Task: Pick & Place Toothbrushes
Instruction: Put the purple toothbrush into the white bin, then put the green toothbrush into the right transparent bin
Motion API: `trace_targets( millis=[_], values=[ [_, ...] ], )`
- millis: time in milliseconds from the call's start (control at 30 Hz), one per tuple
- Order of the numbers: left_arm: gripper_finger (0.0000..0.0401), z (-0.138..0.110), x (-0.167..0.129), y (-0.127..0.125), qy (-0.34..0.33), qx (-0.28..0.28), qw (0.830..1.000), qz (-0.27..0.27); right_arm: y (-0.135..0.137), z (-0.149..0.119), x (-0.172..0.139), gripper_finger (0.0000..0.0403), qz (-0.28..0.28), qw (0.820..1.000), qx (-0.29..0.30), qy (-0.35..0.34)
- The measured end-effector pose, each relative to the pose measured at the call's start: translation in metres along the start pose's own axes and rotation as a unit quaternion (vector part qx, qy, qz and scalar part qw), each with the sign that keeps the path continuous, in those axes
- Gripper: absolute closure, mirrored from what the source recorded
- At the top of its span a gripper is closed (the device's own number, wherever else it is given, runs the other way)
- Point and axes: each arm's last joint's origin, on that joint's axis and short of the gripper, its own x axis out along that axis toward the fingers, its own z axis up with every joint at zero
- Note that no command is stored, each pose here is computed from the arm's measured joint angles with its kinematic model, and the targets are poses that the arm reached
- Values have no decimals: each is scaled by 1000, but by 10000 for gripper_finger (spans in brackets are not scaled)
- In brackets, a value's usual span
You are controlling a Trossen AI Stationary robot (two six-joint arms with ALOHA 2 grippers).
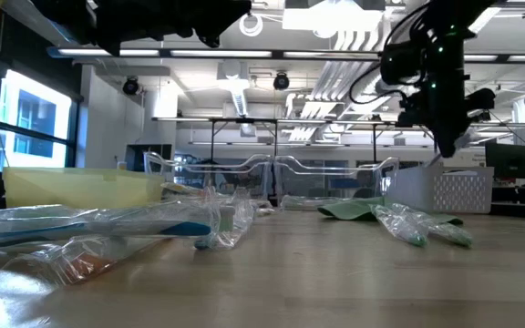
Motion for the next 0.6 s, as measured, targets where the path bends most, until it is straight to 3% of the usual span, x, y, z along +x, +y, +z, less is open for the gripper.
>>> trace_targets(
  millis=[100,400,600],
  values=[
    [189,0,0,0,0,0,1000,0,1,4,5,371,-26,1000,0,-4],
    [189,-2,0,0,10,6,1000,-2,2,5,8,286,-30,999,-17,1],
    [189,-2,0,0,9,7,1000,-2,2,6,5,269,-29,999,-27,-2]
  ],
)
